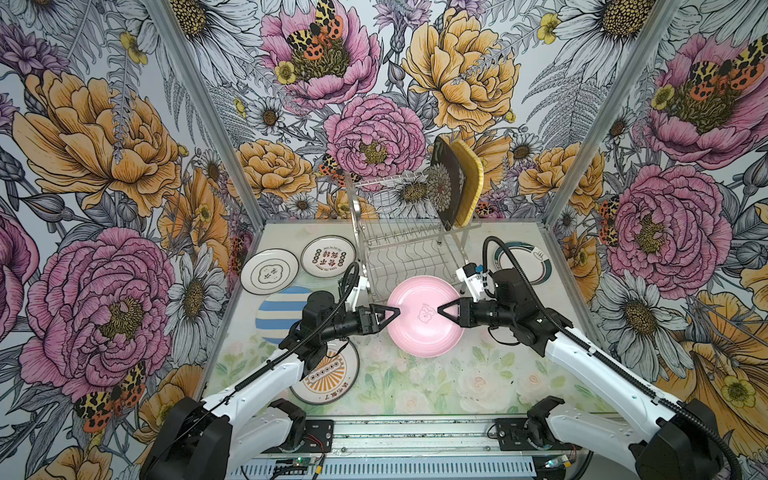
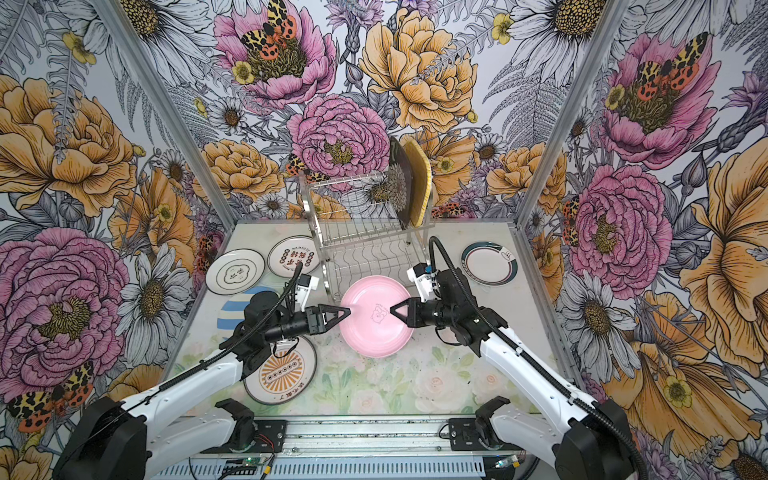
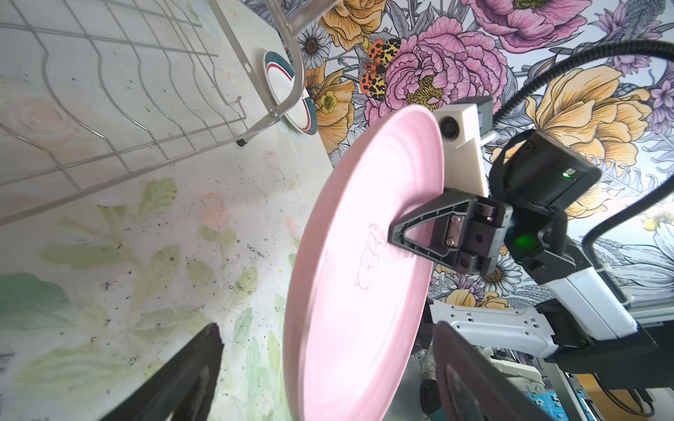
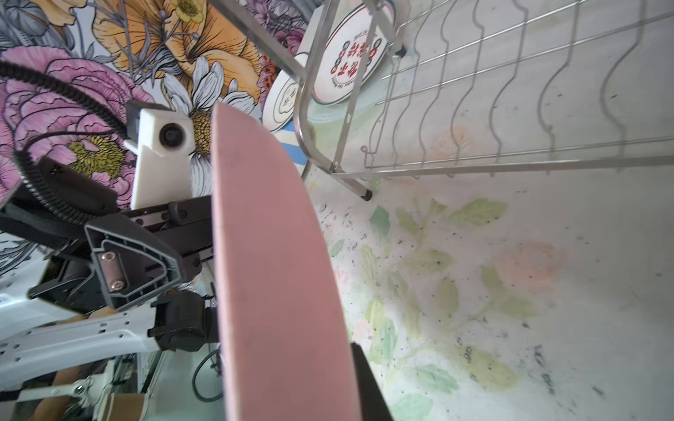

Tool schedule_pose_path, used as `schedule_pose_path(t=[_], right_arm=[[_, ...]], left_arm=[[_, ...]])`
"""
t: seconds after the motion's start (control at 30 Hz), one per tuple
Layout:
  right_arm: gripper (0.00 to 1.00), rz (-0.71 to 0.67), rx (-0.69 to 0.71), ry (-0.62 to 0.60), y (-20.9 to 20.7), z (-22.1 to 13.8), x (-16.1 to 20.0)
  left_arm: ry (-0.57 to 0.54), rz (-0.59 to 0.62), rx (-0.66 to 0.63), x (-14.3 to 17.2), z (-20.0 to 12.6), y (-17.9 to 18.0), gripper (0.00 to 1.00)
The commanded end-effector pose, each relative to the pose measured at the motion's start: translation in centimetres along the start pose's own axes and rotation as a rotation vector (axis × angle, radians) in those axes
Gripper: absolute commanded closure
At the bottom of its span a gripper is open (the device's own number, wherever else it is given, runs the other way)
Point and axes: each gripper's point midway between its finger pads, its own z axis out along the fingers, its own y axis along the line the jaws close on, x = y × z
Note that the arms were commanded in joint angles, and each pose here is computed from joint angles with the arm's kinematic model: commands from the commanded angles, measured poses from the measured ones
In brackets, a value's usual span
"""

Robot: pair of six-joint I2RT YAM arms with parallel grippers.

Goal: Load plates into a dish rack
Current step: Place the plate on the dish rack.

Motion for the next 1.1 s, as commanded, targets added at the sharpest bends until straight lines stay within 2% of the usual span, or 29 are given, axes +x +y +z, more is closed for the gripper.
schedule_pose_path(t=[0.0, 0.23, 0.53, 0.77, 1.07], right_arm=[[1.0, -0.09, 0.158, -0.16, 0.4, -3.3, -3.7], [1.0, -0.185, 0.347, -0.305, 2.4, -8.9, -7.0], [1.0, -0.29, 0.474, -0.473, 7.9, -13.8, -12.9], [1.0, -0.431, 0.634, -0.588, 12.2, -14.1, -19.6], [1.0, -0.53, 0.846, -0.716, 13.7, -11.5, -26.4]], left_arm=[[-0.017, 0.012, -0.111, -0.5, -0.8, 1.8, 0.07], [-0.05, 0.017, -0.202, -1.1, -1.5, 3.2, 0.05], [-0.085, 0.04, -0.257, -2.1, -2.0, 3.5, 0.03], [-0.09, 0.039, -0.267, -2.2, -2.0, 3.7, 0.02], [-0.094, 0.032, -0.263, -2.0, -1.9, 4.0, 0.01]])
